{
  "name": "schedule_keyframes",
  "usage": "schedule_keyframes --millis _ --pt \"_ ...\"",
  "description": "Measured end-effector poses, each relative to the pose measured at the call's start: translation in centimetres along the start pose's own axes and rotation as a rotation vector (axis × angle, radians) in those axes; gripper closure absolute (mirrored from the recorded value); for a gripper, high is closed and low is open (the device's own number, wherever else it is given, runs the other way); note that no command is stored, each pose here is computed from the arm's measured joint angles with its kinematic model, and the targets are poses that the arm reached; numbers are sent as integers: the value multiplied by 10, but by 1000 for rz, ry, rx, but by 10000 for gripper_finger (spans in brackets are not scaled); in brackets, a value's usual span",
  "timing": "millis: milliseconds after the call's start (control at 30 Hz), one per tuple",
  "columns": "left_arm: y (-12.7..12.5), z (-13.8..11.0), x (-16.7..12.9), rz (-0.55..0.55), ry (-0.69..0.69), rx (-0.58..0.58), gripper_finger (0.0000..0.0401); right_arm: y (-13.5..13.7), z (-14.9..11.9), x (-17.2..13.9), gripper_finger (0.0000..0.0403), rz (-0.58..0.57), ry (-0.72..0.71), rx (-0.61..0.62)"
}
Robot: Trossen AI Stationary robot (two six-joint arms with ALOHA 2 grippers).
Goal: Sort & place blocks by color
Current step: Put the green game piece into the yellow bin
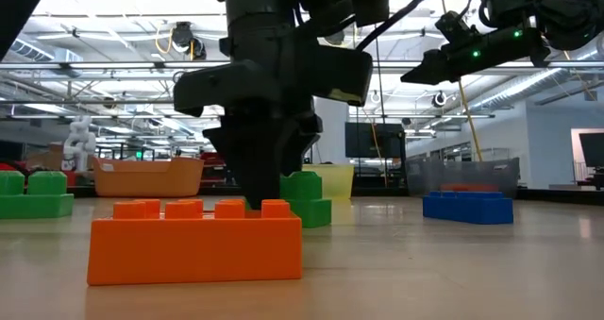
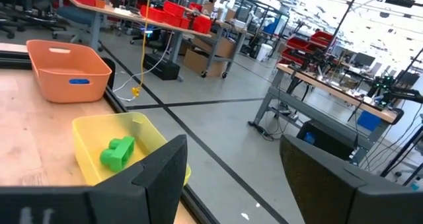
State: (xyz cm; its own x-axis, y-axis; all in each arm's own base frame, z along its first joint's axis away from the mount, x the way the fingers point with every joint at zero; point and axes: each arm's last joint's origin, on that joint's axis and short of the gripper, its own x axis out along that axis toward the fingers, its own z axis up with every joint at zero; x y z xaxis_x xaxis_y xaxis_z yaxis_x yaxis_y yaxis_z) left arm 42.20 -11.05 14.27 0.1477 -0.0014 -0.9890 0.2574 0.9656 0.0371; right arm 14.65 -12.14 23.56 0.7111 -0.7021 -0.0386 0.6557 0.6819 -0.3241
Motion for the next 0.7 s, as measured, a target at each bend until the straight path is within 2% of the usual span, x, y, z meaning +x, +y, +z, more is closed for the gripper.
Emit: schedule_keyframes --millis 200,300,467,567,700 --pt "3 0 -1 -5 -6 10 267 0 0 0 167 -1 -3 -2" --pt "9 0 -1 -3 -10 -24 266 0 0 0 167 -1 -3 -3" --pt "38 2 -1 29 -33 -240 266 0 1 0 167 -2 -5 -2" --pt "58 2 -9 70 -60 -306 266 0 1 0 167 -2 -5 -3" --pt "83 5 -48 151 -161 -361 266 0 1 0 167 -2 -6 -3"
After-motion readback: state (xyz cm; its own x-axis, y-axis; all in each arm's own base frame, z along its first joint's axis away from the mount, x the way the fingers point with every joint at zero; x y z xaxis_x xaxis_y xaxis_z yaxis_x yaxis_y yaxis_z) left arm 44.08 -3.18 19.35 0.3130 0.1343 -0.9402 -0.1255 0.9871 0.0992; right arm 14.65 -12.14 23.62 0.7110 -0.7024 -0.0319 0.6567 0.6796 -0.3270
